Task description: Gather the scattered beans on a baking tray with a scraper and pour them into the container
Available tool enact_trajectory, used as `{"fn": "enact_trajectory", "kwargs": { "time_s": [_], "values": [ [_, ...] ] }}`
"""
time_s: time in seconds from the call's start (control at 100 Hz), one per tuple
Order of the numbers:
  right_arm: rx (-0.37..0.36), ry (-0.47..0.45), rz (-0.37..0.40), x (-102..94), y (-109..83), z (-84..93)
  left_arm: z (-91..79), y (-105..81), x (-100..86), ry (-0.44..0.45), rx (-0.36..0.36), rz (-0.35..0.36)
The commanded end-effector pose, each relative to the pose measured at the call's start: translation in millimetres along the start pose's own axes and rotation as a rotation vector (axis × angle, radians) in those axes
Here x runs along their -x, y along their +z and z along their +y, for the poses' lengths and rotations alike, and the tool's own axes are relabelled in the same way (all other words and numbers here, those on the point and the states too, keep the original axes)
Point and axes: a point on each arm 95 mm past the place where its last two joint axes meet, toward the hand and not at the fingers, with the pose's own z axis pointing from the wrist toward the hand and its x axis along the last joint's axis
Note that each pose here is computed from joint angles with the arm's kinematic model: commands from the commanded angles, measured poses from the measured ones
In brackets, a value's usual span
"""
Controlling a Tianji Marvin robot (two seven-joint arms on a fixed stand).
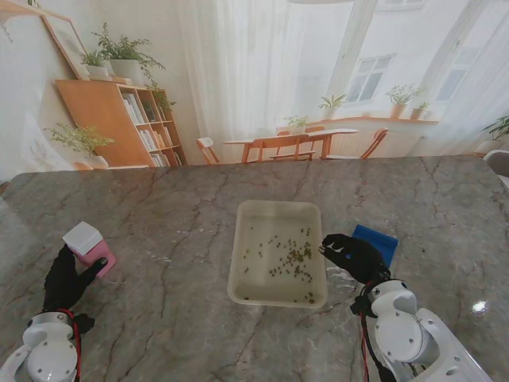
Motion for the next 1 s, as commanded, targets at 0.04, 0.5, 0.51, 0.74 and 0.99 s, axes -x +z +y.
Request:
{"fn": "enact_trajectory", "kwargs": {
  "time_s": [0.04,0.5,0.51,0.74,0.99],
  "values": [
    [-0.025,-0.006,0.001,-0.1,-0.1,-3.5,2.4,7.8,-4.5,0.012,0.006,0.010],
    [-0.055,-0.019,0.026,-5.0,2.0,-7.3,7.2,4.4,-1.5,-0.030,-0.026,-0.048],
    [-0.056,-0.019,0.026,-5.0,2.0,-7.3,7.3,4.1,-1.2,-0.032,-0.027,-0.050],
    [-0.058,-0.020,0.026,-5.0,2.2,-7.6,6.3,3.3,-1.3,-0.127,-0.054,-0.090],
    [-0.057,-0.022,0.025,-4.9,1.8,-7.4,7.3,12.5,-4.6,-0.194,-0.029,-0.097]
  ]
}}
